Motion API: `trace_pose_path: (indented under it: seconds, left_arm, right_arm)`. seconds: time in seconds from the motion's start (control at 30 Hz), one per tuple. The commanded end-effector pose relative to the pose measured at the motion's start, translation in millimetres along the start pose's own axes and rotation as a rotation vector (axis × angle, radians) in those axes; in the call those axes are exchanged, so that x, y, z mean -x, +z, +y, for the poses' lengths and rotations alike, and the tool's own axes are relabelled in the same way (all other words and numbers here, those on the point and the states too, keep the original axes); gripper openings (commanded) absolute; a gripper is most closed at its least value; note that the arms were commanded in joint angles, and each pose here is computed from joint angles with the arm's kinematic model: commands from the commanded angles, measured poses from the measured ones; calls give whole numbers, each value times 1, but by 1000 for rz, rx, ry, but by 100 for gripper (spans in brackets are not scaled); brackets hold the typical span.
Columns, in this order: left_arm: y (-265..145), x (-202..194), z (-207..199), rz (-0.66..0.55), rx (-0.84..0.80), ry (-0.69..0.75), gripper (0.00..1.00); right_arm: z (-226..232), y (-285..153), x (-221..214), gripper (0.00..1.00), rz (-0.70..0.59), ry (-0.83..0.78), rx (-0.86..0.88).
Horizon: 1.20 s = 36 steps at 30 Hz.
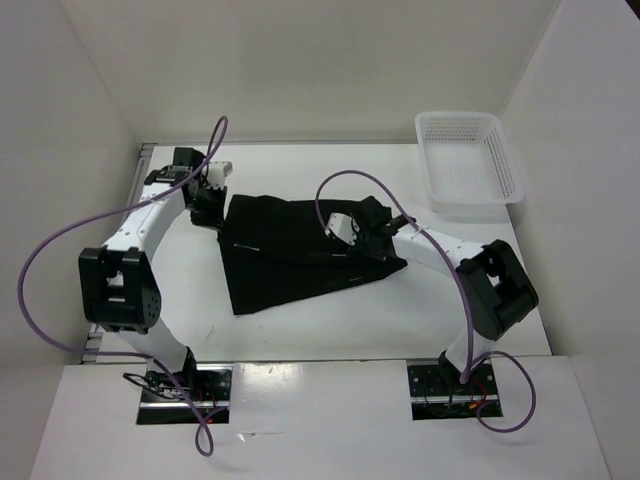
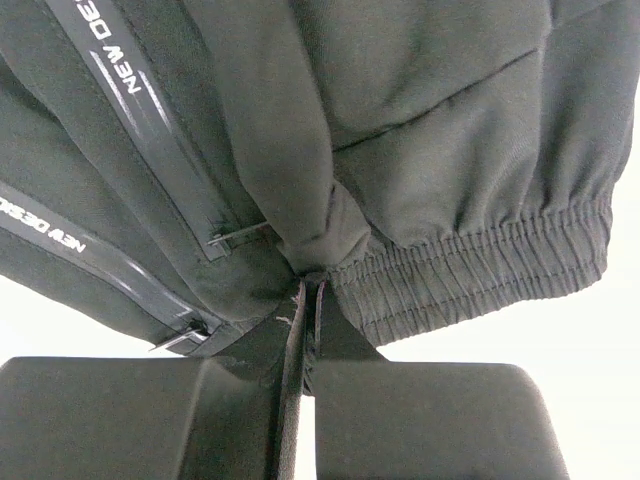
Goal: Fold and stack the shorts
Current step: Fold the shorts
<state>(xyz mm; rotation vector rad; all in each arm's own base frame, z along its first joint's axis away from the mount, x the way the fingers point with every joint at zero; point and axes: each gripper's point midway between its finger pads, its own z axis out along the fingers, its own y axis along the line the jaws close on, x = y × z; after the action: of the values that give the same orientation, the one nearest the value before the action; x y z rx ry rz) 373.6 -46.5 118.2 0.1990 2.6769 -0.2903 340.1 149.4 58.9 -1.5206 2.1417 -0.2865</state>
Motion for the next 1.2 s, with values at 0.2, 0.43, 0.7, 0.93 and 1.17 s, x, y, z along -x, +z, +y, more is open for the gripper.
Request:
trace_pose_path:
  seconds: [0.2, 0.43, 0.7, 0.93, 1.17]
  left_arm:
    - [-66, -82, -37, 237, -121, -75, 0]
    - [-79, -116, -87, 398, -265, -35, 0]
    - [-45, -175, -82, 554, -160, 85, 0]
    - [-36, -193, -77, 597, -130, 104, 0]
    - [-42, -205, -85, 659, -154, 114, 46]
  right_arm:
    - [-65, -42, -16, 0, 6, -44, -164]
    - [-66, -70, -22, 0, -41, -163, -163]
    - [-5, -52, -63, 0, 26, -334, -75]
    - [13, -42, -60, 0, 26, -358, -50]
    - [25, -61, -66, 53, -4, -429, -38]
